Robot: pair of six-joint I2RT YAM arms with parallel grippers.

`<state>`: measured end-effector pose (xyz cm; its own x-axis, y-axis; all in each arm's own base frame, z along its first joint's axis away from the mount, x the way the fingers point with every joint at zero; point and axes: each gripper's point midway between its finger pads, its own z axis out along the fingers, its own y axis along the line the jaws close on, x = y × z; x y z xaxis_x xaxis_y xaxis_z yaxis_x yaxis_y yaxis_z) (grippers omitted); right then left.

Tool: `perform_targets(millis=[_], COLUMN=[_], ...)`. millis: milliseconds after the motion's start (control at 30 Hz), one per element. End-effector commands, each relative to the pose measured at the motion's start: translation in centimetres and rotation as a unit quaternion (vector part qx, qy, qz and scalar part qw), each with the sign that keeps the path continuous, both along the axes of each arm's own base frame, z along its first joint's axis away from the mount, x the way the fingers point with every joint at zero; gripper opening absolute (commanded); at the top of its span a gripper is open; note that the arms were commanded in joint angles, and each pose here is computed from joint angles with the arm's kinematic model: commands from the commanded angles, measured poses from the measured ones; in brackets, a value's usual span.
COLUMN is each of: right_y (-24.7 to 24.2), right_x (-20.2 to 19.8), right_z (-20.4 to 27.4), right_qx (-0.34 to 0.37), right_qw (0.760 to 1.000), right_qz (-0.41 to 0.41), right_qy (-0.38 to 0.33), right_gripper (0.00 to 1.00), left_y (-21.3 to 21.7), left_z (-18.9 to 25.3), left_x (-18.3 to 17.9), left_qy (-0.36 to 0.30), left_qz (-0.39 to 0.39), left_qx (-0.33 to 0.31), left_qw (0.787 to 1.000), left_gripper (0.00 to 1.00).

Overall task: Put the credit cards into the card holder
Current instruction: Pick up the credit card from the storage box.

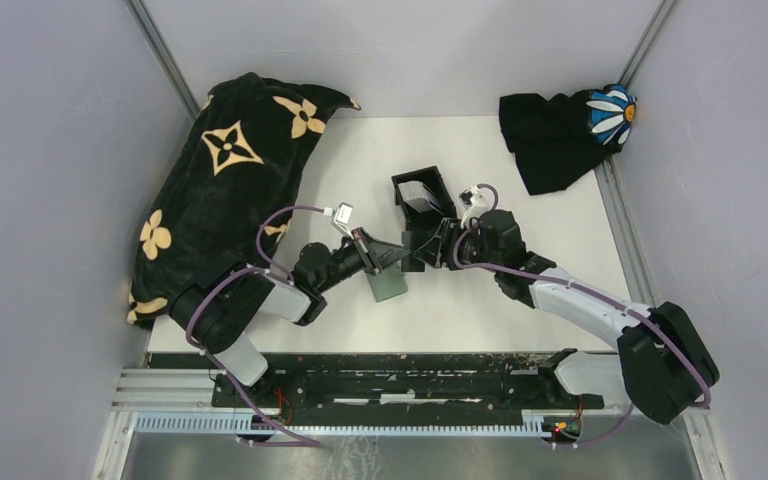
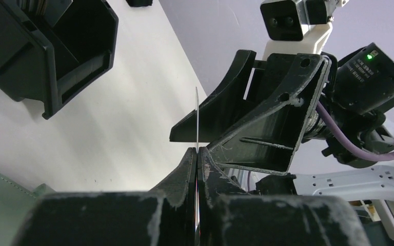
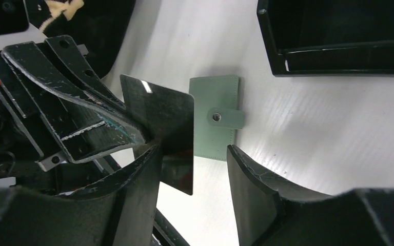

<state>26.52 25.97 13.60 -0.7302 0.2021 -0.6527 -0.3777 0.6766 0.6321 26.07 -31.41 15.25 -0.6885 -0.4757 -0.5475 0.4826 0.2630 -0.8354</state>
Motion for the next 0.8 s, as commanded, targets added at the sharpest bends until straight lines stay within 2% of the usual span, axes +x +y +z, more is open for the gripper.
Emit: perform_targets(millis=[0, 133, 200, 267, 400, 467, 633, 767], right_y=[1.5, 2.0, 2.3, 2.6, 3.2, 3.4, 3.2, 2.4], right_x=[0.6, 0.5, 0.3, 0.1, -0.1, -0.1, 0.1, 0.4], right_z=[1.9, 2.1, 2.5, 2.9, 3.4, 3.6, 3.8, 3.2], right_qx=[0.056, 0.079, 0.098, 0.120, 0.159, 0.170, 0.147, 0.092], right_qw=[0.998, 0.997, 0.995, 0.992, 0.987, 0.985, 0.988, 0.995], right_qz=[0.011, 0.016, 0.023, 0.030, 0.039, 0.044, 0.044, 0.035], right_qy=[-0.019, -0.018, -0.018, -0.016, -0.007, -0.003, -0.010, -0.004], right_gripper=[0.55, 0.52, 0.46, 0.37, 0.11, 0.02, 0.01, 0.01], left_y=[-0.3, -0.6, -0.7, -0.7, -0.7, -0.6, 1.0, 3.3], left_z=[2.3, 3.1, 3.2, 3.1, 3.2, 3.0, -0.1, -3.2], left_x=[-0.4, -0.7, -0.9, -0.9, -1.0, -0.9, 0.7, 1.9], left_qy=[-0.005, -0.002, 0.001, 0.005, 0.008, 0.010, 0.042, 0.066], left_qz=[-0.012, -0.028, -0.032, -0.034, -0.036, -0.034, 0.030, 0.106], left_qx=[-0.057, -0.083, -0.092, -0.098, -0.103, -0.098, -0.032, 0.060], left_qw=[0.998, 0.996, 0.995, 0.995, 0.994, 0.995, 0.998, 0.990], left_gripper=[0.03, 0.03, 0.03, 0.03, 0.03, 0.08, 0.29, 0.34])
